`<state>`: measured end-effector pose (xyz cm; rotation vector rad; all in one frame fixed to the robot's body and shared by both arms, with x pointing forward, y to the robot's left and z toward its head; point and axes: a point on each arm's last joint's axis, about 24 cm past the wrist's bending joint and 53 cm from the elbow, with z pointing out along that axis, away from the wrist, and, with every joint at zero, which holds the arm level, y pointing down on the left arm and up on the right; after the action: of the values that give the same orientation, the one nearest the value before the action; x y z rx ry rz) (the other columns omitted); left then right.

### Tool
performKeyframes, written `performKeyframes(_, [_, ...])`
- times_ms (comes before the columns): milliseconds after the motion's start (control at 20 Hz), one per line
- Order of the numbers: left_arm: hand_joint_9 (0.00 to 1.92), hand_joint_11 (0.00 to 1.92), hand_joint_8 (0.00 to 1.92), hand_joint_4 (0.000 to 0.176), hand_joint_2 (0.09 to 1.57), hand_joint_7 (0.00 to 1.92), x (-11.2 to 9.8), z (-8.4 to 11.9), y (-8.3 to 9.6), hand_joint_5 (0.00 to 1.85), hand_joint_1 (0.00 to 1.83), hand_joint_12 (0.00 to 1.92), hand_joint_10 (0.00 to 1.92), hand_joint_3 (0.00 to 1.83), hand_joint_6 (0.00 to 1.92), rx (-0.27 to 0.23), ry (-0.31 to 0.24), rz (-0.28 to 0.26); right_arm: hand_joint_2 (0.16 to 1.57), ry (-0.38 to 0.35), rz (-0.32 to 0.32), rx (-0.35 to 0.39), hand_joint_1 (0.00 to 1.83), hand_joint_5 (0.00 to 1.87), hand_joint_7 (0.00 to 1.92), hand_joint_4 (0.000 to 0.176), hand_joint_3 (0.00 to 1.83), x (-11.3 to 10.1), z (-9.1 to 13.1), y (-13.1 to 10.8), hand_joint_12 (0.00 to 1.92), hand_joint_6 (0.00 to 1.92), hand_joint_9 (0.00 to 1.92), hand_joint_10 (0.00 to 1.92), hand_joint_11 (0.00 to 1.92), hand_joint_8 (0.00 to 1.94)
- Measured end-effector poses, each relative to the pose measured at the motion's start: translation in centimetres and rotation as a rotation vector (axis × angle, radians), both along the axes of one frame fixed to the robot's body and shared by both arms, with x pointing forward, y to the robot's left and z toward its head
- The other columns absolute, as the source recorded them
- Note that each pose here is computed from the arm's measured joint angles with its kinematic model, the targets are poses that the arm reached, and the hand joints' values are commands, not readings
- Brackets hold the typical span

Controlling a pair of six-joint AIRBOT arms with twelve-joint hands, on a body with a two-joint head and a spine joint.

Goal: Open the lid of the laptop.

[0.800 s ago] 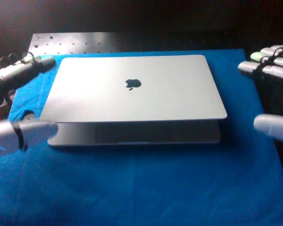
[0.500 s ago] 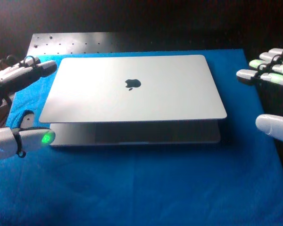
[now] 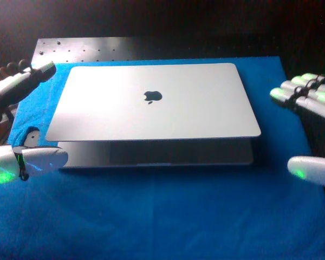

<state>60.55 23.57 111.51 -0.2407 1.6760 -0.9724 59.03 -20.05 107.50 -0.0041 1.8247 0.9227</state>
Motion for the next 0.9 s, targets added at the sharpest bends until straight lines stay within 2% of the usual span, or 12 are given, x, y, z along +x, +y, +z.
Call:
performKeyframes(50, [0.0,0.0,0.0,0.018,0.95,0.0,0.0,0.0,0.0,0.0,0.45,0.0,0.0,0.0,0.0,0.0,0.0,0.0,1.24,0.011,0.007,-0.011,0.0,0.0,0.0,0.0,0.0,-0.1,-0.4,0.1,0.0,0.0,0.0,0.0,0.0,0.0])
performKeyframes(150, [0.0,0.0,0.0,0.025,0.97,0.0,0.0,0.0,0.0,0.0,0.48,0.0,0.0,0.01,0.0,0.0,0.001,0.001,1.24,0.029,0.012,-0.028,0.0,0.0,0.0,0.0,0.0,-0.3,-1.0,0.2,0.0,0.0,0.0,0.0,0.0,0.0])
performKeyframes(200, [0.0,0.0,0.0,0.002,0.97,0.0,0.0,0.0,0.0,0.0,0.46,0.0,0.0,0.01,0.0,-0.001,0.001,0.001,1.23,0.033,0.013,-0.031,0.0,0.0,0.0,0.0,0.0,-0.3,-1.1,0.1,0.0,0.0,0.0,0.0,0.0,0.0])
performKeyframes(250, [0.0,0.0,0.0,0.004,0.98,0.0,0.0,0.0,0.0,0.0,0.45,0.0,0.0,0.01,0.0,-0.001,0.002,0.001,1.23,0.036,0.013,-0.034,0.0,0.0,0.0,0.0,0.0,-0.4,-1.2,0.1,0.0,0.0,0.0,0.0,0.0,0.0])
performKeyframes(350, [0.0,0.0,0.0,0.025,0.98,0.0,0.0,-0.1,-0.1,0.0,0.47,0.0,0.0,0.01,0.0,-0.004,0.004,0.001,1.25,0.042,0.021,-0.042,0.0,0.0,0.0,0.0,0.0,-0.5,-1.5,0.3,0.0,0.0,0.0,0.0,0.0,0.0])
performKeyframes(400, [0.0,0.0,0.0,0.027,0.99,0.0,0.0,-0.1,-0.1,0.0,0.45,0.0,0.0,0.01,0.0,-0.004,0.004,0.001,1.22,0.045,0.024,-0.044,0.0,0.0,0.0,0.0,0.0,-0.5,-1.6,0.3,0.0,0.0,0.0,0.0,0.0,0.0])
performKeyframes(500, [0.0,0.0,0.0,0.043,0.99,0.0,0.0,-0.1,-0.1,0.0,0.48,0.0,0.0,0.0,0.0,-0.004,0.005,0.002,1.22,0.057,0.033,-0.048,0.0,0.0,0.0,0.0,0.0,-0.8,-2.1,0.7,0.0,0.0,0.0,0.0,0.0,0.0])
performKeyframes(600, [0.0,0.0,0.0,0.025,0.99,0.0,-0.1,-0.4,-0.2,0.0,0.46,0.0,0.0,0.0,0.0,-0.01,0.01,0.003,1.22,0.065,0.046,-0.054,0.0,0.0,0.0,0.0,0.0,-1.1,-2.5,1.0,0.0,0.0,0.0,0.0,0.0,0.0])
performKeyframes(650, [0.0,0.0,0.0,0.025,0.99,0.0,-0.2,-0.5,-0.3,0.0,0.48,0.0,0.0,0.0,0.0,-0.009,0.016,0.0,1.22,0.07,0.052,-0.056,0.0,0.0,0.0,0.0,0.0,-1.2,-2.7,1.2,0.0,0.0,0.0,0.0,0.0,0.0])
performKeyframes(700, [0.0,0.0,0.0,0.045,0.99,0.0,-0.2,-0.6,-0.4,0.0,0.48,0.0,0.0,0.0,0.0,-0.007,0.017,-0.002,1.22,0.074,0.055,-0.06,0.0,0.0,0.0,0.0,0.0,-1.3,-2.9,1.2,0.0,0.0,0.0,0.0,0.0,0.0])
performKeyframes(850, [0.0,0.0,0.0,0.045,0.99,0.0,-0.1,-0.6,-0.3,0.0,0.47,0.0,0.0,0.0,0.0,-0.009,0.017,0.002,1.24,0.087,0.06,-0.069,0.0,0.0,0.0,0.0,0.0,-1.5,-3.4,1.4,0.0,0.0,0.0,0.0,0.0,0.0])
performKeyframes(900, [0.0,0.0,0.0,0.036,0.99,0.0,-0.2,-0.6,-0.3,0.0,0.45,0.0,0.0,0.0,0.0,-0.009,0.017,0.002,1.24,0.091,0.063,-0.073,0.0,0.0,0.0,0.0,0.0,-1.5,-3.6,1.4,0.0,0.0,0.0,0.0,0.0,0.0])
